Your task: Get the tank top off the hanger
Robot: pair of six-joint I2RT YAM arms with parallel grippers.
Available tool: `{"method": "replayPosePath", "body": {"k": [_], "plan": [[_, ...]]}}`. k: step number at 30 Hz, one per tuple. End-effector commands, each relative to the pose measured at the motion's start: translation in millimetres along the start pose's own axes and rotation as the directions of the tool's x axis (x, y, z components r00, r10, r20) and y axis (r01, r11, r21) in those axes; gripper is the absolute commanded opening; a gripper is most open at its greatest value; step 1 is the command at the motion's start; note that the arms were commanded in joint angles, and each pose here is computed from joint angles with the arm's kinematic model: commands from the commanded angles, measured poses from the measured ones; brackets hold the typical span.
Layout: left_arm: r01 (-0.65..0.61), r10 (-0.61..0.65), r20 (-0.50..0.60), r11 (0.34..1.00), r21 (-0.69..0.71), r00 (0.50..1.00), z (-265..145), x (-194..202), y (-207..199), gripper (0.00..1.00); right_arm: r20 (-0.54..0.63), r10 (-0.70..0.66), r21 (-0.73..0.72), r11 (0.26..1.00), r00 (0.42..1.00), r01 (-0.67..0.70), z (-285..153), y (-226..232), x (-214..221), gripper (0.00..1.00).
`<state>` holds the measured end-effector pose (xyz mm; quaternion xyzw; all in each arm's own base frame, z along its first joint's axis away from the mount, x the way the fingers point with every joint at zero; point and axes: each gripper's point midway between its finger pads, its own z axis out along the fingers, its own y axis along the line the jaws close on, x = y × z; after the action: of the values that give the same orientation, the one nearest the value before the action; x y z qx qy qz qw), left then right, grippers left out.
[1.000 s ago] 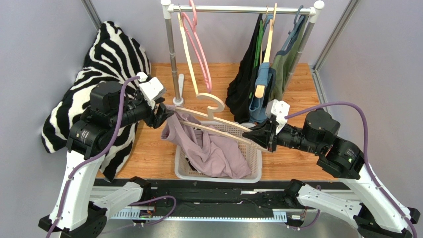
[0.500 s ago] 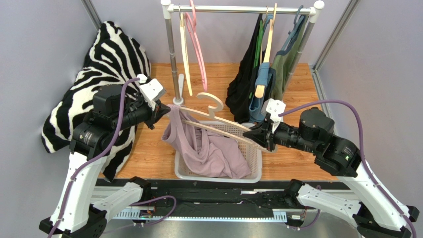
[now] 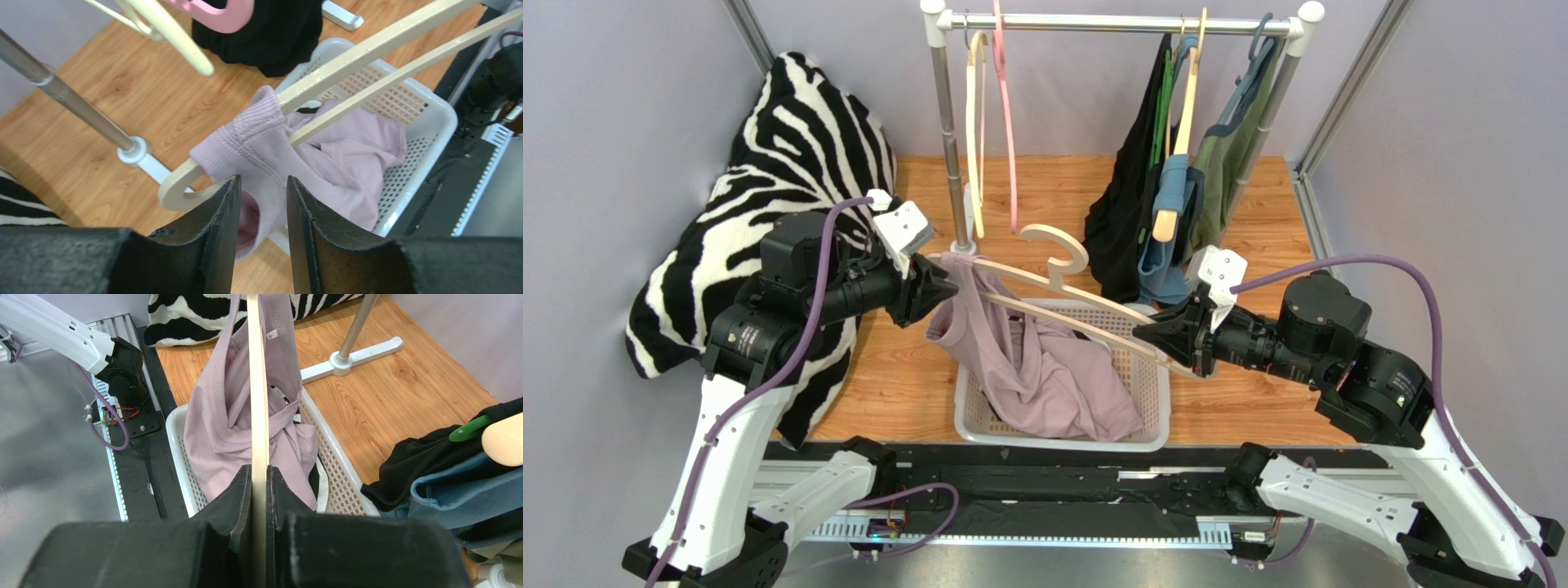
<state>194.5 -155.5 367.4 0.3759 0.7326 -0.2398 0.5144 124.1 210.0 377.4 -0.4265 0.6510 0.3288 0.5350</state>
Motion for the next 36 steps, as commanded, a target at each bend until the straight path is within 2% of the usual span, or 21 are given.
{"method": "replayPosePath", "body": {"k": [1, 4, 8, 13, 25, 27, 29, 30, 31, 34, 36], "plan": [[0.047, -0.05, 0.032, 0.996, 0.081, 0.998, 3.9, -3.7, -13.2, 0.39, 0.118, -0.037, 0.022, 0.999, 0.992, 0.034, -8.5, -3.0, -37.0, 0.0], [0.065, -0.068, 0.028, 0.991, 0.113, 0.997, 10.8, -3.4, -15.2, 0.36, 0.126, -0.03, 0.013, 1.0, 0.992, 0.028, -6.5, -1.8, -40.6, 0.0], [0.067, -0.07, 0.029, 0.994, 0.088, 0.997, 16.8, -9.0, -6.1, 0.29, 0.13, -0.027, 0.004, 1.0, 0.991, 0.027, -6.7, -0.2, -42.6, 0.0], [0.062, -0.064, 0.041, 0.997, 0.047, 0.997, 15.9, -15.6, 1.7, 0.01, 0.124, -0.026, 0.005, 1.0, 0.992, 0.025, -8.6, 0.4, -39.4, 0.0], [0.014, -0.007, 0.089, 0.997, -0.081, 0.996, -10.3, -39.5, 17.0, 0.0, 0.082, -0.023, 0.051, 0.999, 0.996, 0.019, -23.3, -3.8, -24.8, 0.0], [0.03, -0.023, 0.084, 0.997, -0.076, 0.996, -9.5, -36.7, 15.9, 0.0, 0.081, -0.021, 0.059, 0.998, 0.996, 0.017, -26.6, -4.0, -23.3, 0.0], [0.052, -0.051, 0.07, 0.999, -0.011, 0.996, -2.9, -28.4, 6.0, 0.0, 0.086, -0.025, 0.066, 0.998, 0.996, 0.019, -29.0, -4.6, -24.3, 0.0], [0.065, -0.068, 0.069, 0.997, 0.046, 0.995, -1.3, -25.3, -4.1, 0.01, 0.09, -0.027, 0.071, 0.997, 0.996, 0.021, -30.4, -5.3, -25.2, 0.0], [0.072, -0.077, 0.061, 0.995, 0.073, 0.995, 1.3, -20.8, -8.3, 0.2, 0.093, -0.028, 0.071, 0.997, 0.995, 0.021, -30.0, -5.5, -26.7, 0.0], [0.102, -0.108, 0.03, 0.983, 0.155, 0.994, 7.8, -3.0, -22.2, 0.49, 0.101, -0.03, 0.066, 0.998, 0.994, 0.023, -28.9, -5.0, -29.5, 0.0], [0.121, -0.126, 0.013, 0.975, 0.188, 0.992, 10.4, 6.3, -28.4, 0.56, 0.1, -0.031, 0.061, 0.998, 0.995, 0.025, -26.6, -5.0, -31.1, 0.0]]}}
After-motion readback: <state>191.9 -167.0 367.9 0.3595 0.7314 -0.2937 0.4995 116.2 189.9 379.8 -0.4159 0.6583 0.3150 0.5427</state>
